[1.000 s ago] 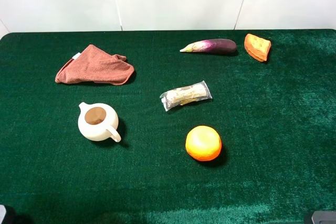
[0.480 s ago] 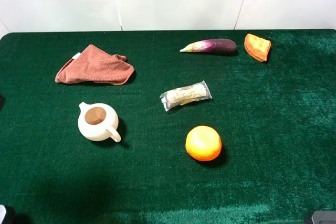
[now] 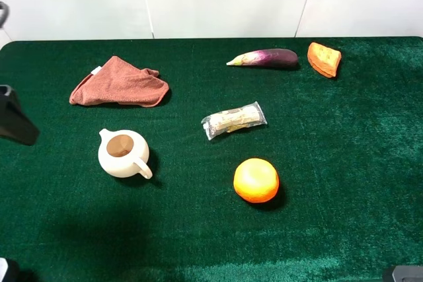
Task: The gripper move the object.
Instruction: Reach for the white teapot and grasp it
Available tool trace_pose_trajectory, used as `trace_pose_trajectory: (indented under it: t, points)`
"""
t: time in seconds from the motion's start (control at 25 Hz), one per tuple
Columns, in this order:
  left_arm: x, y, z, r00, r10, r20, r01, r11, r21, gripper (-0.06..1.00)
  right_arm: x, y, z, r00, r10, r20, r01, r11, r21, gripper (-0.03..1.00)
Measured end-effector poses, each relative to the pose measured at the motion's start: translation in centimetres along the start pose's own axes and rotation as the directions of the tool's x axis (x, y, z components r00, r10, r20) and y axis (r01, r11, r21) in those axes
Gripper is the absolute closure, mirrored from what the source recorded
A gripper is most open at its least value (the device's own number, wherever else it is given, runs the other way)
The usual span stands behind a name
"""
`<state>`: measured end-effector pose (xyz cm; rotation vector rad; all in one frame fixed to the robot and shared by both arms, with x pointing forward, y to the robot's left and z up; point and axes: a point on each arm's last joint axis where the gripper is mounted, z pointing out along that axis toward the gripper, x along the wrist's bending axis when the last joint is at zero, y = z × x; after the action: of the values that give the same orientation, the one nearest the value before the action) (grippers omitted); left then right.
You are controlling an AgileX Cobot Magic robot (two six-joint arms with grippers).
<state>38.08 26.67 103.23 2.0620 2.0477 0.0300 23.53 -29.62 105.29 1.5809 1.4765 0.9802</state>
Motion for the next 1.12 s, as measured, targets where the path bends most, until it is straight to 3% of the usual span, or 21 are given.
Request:
trace_pose_trajectory:
  t: [0.6, 1.12]
  points:
    - [-3.3, 2.1, 4.4, 0.998, 0.028, -0.058, -0.023, 0.997, 0.079, -0.05, 0.0, 0.0, 0.0, 1.0, 0.0, 0.0, 0.0, 1.0, 0.0, 0.28]
    - [-4.9, 5.2, 9.2, 0.994, -0.015, -0.104, 0.028, 0.992, 0.125, -0.05, 0.0, 0.0, 0.0, 1.0, 0.0, 0.0, 0.0, 1.0, 0.0, 0.28]
